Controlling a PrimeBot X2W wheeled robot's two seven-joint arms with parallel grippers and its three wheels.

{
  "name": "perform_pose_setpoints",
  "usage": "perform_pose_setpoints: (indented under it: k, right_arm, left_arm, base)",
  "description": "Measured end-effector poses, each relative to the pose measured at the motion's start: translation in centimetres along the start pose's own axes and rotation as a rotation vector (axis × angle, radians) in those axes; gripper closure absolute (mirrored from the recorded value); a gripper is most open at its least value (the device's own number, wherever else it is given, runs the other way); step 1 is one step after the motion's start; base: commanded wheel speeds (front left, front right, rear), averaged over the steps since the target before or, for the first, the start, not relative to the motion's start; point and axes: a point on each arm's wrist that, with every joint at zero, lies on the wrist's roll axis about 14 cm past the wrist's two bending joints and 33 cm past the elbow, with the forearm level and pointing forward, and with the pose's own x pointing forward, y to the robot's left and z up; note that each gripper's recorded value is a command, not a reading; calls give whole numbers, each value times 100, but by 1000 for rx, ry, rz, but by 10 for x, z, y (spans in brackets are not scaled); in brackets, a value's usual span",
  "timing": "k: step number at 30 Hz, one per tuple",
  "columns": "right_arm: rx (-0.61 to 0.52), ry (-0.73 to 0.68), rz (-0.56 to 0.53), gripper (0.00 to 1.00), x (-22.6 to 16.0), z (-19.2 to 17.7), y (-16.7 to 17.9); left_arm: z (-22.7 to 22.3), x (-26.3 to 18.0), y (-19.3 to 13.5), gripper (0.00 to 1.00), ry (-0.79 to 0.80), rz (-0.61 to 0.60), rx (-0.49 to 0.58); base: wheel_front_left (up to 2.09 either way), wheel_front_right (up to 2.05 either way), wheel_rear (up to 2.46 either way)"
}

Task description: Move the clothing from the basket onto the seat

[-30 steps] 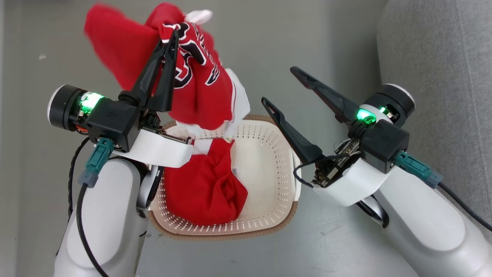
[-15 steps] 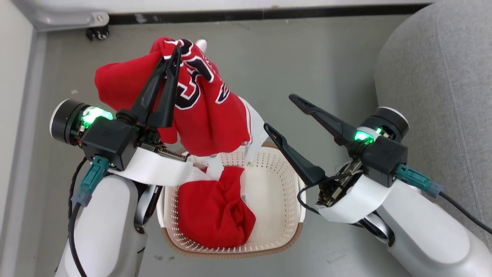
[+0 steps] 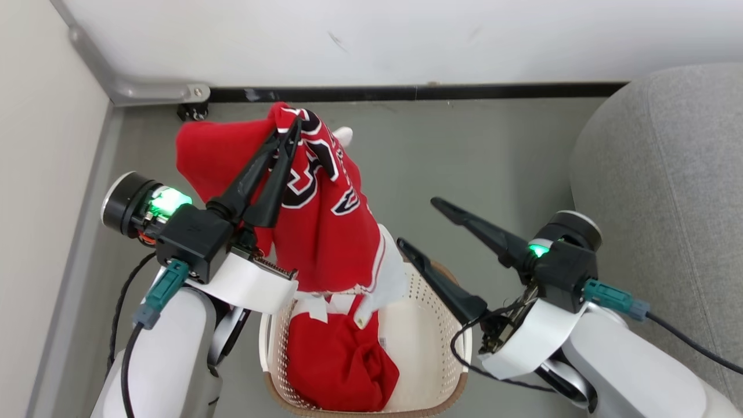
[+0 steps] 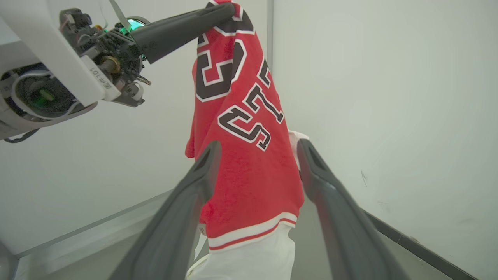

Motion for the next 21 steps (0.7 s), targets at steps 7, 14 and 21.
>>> perform_pose_setpoints:
  k: [7,14,21]
  right_arm:
    - [24,21,48,0,-8,3,27]
    - [22,31,87,0,-14,8,47]
    - [-6,16,111,0,-14,19,58]
  left_arm:
    - [16,-12,-13,100,-11,-41,16]
    - [38,-18,-29,100,-49,-87,33]
    - [54,-23,-44,100,-61,-126,47]
  base:
    - [0,0,0]
    - [0,0,0]
    - [0,0,0]
